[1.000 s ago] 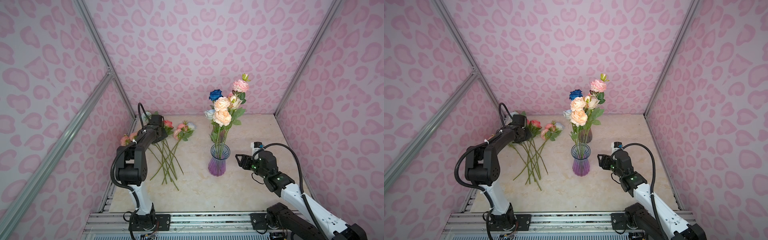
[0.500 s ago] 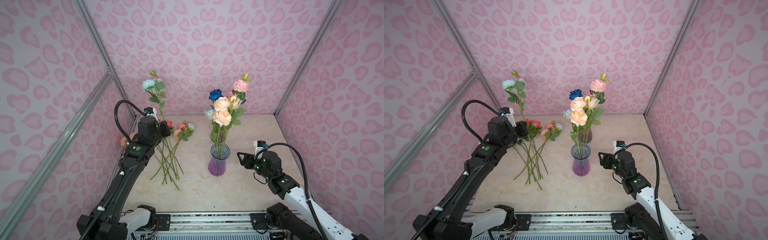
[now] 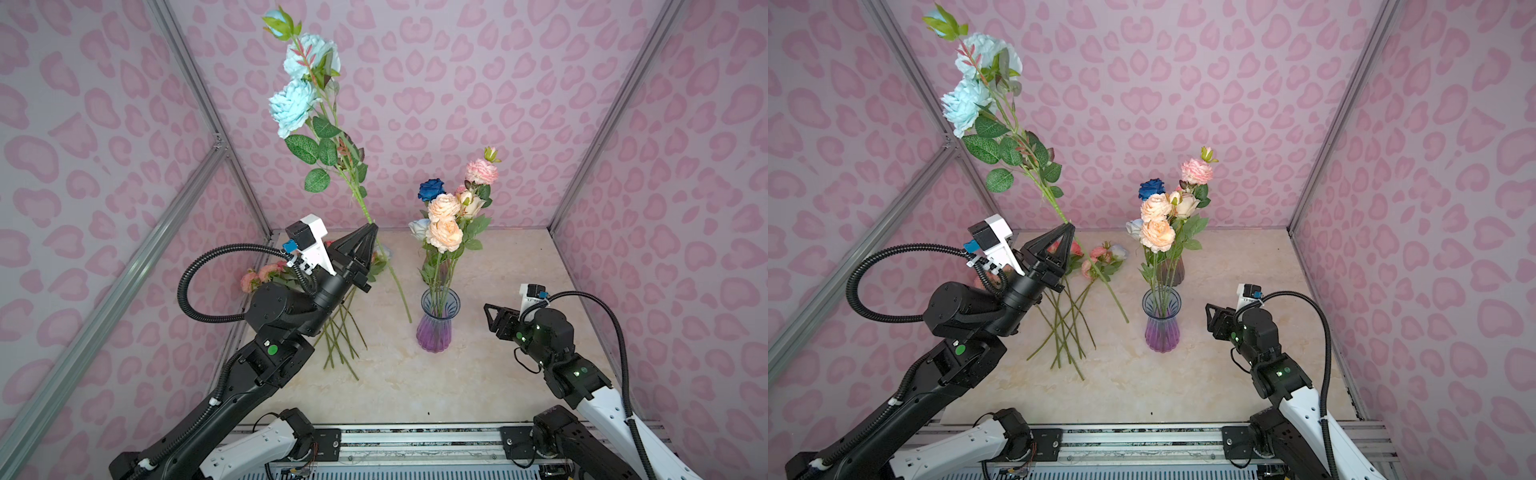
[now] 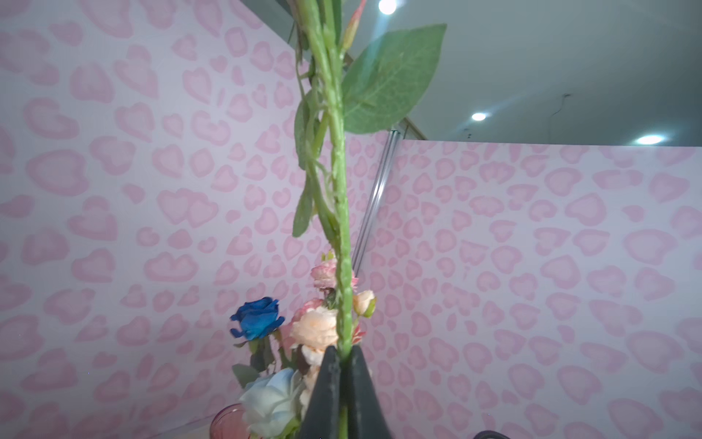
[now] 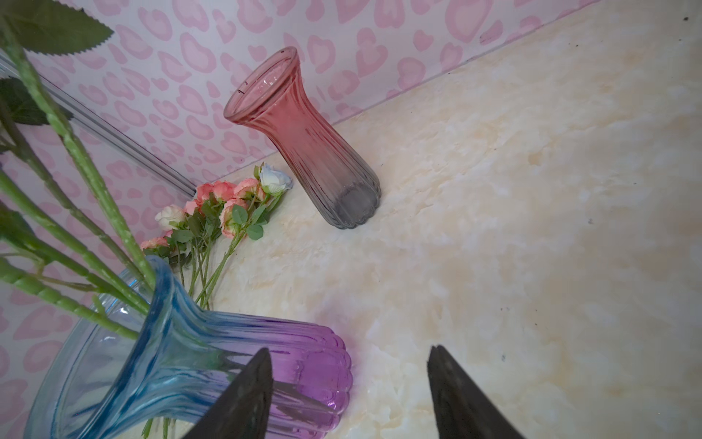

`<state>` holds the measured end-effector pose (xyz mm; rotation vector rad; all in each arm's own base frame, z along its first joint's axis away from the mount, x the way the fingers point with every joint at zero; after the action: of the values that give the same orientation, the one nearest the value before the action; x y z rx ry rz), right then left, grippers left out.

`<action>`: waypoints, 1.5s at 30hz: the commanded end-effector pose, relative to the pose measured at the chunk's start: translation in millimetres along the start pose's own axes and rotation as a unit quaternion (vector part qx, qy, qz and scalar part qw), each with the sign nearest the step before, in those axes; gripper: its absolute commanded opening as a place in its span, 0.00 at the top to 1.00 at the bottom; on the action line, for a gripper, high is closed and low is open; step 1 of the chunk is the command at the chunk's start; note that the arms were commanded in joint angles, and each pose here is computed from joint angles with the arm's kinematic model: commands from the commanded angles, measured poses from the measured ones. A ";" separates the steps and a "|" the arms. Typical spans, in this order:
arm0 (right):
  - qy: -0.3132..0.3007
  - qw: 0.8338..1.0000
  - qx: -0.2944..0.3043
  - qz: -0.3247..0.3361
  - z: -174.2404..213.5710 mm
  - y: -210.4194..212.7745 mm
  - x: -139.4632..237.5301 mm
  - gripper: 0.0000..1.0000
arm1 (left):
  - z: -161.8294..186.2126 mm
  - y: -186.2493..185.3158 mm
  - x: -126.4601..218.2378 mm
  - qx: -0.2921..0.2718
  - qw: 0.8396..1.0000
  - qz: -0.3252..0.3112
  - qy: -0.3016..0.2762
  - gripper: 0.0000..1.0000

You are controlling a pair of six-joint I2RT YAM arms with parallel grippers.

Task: Arrange the flowers into the vase
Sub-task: 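Lift the pale blue rose with the left gripper toward the vase, then lower the pale blue rose stem into the vase with the left gripper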

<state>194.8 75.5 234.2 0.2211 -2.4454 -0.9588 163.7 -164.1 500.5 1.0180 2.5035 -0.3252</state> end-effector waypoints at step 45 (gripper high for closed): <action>0.004 1.000 0.003 0.011 0.1 -2.0 16.9 0.33 | 185.0 -84.5 -58.4 -0.123 0.970 0.051 0.205 0.62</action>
<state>180.2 68.7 240.9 0.1991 -2.4370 -0.9467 196.1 -334.0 360.5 1.2520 2.7229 0.2721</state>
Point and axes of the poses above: each gripper's point midway between its finger pads, its own x axis back along the fingers, its own y axis along the line the jaws close on, z = x × y, the point moved 9 cm from there along x, back along the fingers, and after that the axes turned 14 degrees about -x, right-handed, at the moved point
